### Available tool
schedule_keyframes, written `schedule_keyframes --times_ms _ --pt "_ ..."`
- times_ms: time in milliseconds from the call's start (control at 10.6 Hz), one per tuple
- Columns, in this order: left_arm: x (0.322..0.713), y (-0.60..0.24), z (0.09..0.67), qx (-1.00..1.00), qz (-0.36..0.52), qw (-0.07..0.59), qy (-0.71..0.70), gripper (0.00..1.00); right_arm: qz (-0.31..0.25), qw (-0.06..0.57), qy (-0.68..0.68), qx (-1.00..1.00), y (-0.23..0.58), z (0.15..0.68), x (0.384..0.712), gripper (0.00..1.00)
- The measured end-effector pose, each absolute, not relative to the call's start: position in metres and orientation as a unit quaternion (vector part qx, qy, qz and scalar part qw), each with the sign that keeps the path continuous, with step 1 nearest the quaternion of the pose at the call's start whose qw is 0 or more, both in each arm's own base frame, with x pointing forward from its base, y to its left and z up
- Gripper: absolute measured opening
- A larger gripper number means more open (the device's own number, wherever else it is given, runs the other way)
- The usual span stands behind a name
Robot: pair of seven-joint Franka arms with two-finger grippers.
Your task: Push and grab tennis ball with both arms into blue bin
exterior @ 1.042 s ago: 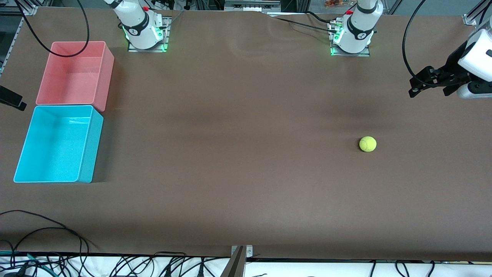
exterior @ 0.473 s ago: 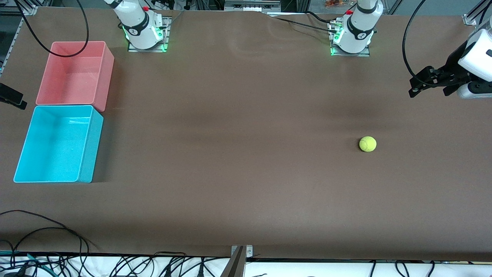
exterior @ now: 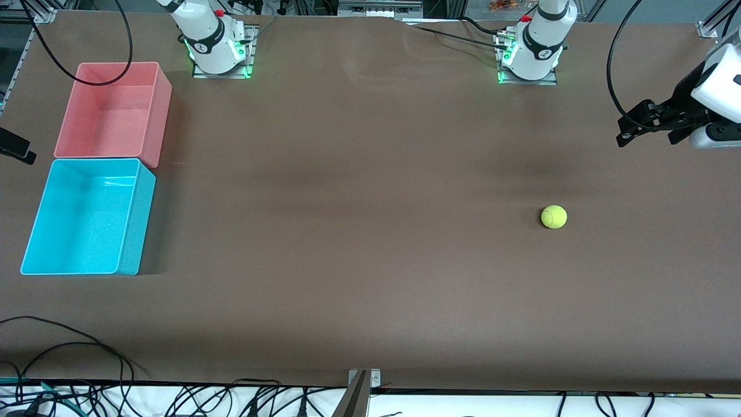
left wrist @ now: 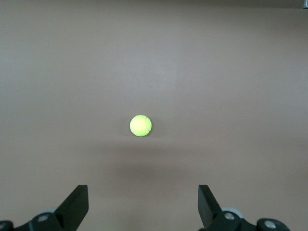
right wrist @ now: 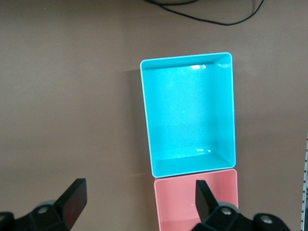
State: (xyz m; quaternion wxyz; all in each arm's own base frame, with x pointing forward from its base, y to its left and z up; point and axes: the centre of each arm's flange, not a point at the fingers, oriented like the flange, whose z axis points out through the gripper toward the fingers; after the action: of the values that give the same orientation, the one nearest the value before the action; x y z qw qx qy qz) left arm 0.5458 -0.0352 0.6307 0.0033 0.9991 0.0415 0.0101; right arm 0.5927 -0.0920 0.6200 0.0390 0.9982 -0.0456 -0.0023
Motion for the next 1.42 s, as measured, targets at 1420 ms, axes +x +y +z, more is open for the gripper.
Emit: schedule_keyframes --times_ms 1420 --pt "0.5459 -0.0313 0.6296 0.999 0.007 0.003 0.045 1.0 -0.005 0.02 -0.048 0.999 -0.0931 0.614 0.5954 1.0"
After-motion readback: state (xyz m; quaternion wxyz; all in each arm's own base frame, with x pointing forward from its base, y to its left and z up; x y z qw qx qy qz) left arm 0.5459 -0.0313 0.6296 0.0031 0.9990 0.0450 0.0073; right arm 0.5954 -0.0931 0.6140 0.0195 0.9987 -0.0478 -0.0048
